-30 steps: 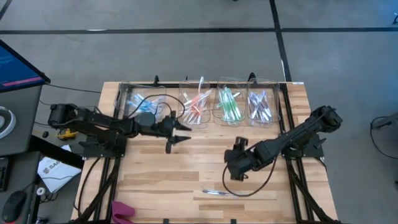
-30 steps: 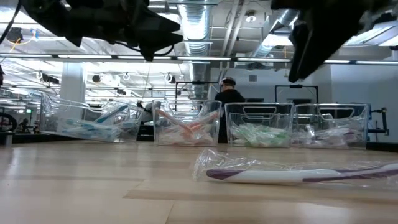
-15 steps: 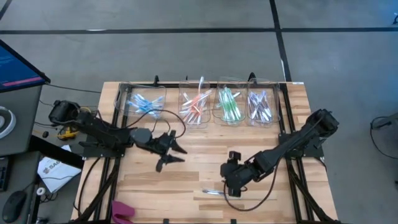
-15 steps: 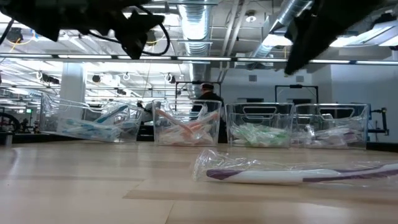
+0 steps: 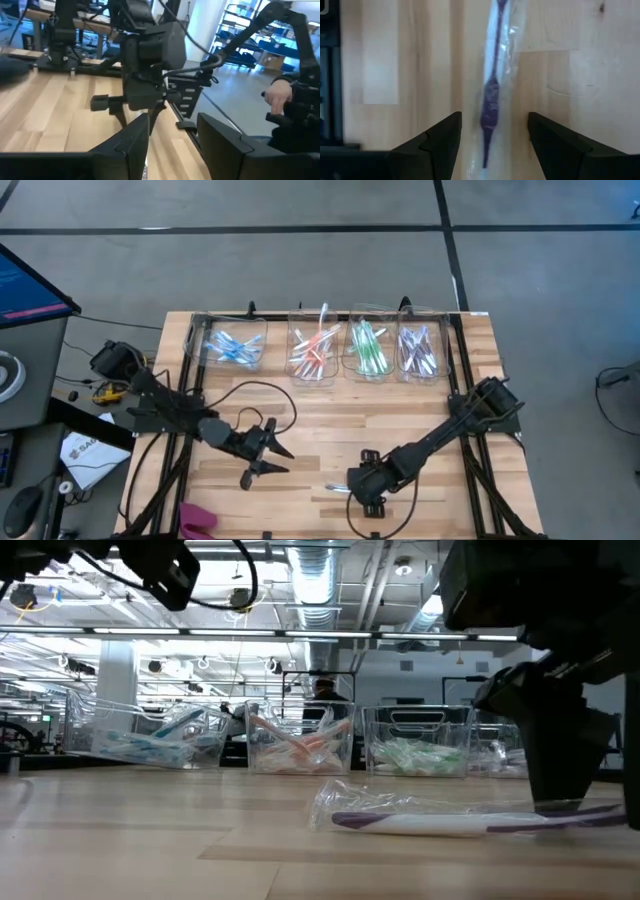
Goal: Pick & Place Toothbrushes
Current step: Put the violet toothbrush into the right transparent bin
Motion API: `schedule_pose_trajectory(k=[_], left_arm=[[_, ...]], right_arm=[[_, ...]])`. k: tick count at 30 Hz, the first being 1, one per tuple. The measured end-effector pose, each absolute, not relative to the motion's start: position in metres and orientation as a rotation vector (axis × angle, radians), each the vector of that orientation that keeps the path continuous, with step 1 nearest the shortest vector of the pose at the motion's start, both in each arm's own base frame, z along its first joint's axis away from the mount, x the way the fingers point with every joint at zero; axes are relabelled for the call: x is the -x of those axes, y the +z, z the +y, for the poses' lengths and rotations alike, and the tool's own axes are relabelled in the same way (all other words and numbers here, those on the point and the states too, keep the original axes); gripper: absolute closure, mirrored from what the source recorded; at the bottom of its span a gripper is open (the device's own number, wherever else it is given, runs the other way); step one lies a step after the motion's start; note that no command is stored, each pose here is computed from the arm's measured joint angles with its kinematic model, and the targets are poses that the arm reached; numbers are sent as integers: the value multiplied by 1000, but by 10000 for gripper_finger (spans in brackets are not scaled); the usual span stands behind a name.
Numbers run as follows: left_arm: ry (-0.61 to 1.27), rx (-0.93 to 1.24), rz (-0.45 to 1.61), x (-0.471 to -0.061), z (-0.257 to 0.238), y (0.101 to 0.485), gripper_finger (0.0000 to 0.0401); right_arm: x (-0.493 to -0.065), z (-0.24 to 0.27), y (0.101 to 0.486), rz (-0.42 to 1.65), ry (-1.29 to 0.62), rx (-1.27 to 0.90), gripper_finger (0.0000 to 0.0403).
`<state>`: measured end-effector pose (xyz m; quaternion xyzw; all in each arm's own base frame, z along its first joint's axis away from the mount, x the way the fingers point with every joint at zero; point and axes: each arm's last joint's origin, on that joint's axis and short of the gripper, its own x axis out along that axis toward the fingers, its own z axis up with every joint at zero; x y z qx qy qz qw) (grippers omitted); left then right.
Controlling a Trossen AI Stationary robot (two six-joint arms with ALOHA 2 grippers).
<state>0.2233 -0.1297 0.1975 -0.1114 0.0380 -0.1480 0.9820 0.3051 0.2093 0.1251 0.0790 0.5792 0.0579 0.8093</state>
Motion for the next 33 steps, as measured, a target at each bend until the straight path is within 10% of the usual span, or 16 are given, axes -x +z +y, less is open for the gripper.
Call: schedule_pose_trajectory(k=[7,16,33], left_arm=[[-251,289,67,-231,-134,185,242],[-240,391,96,-236,-138,169,242],[-305,392,119,-227,-155,166,242]], right_arm=[[-306,208,113,1272,70,-160,207],[-304,205,117,1258,38,-168,377],[-318,193,174,1420,-172,-12,375]])
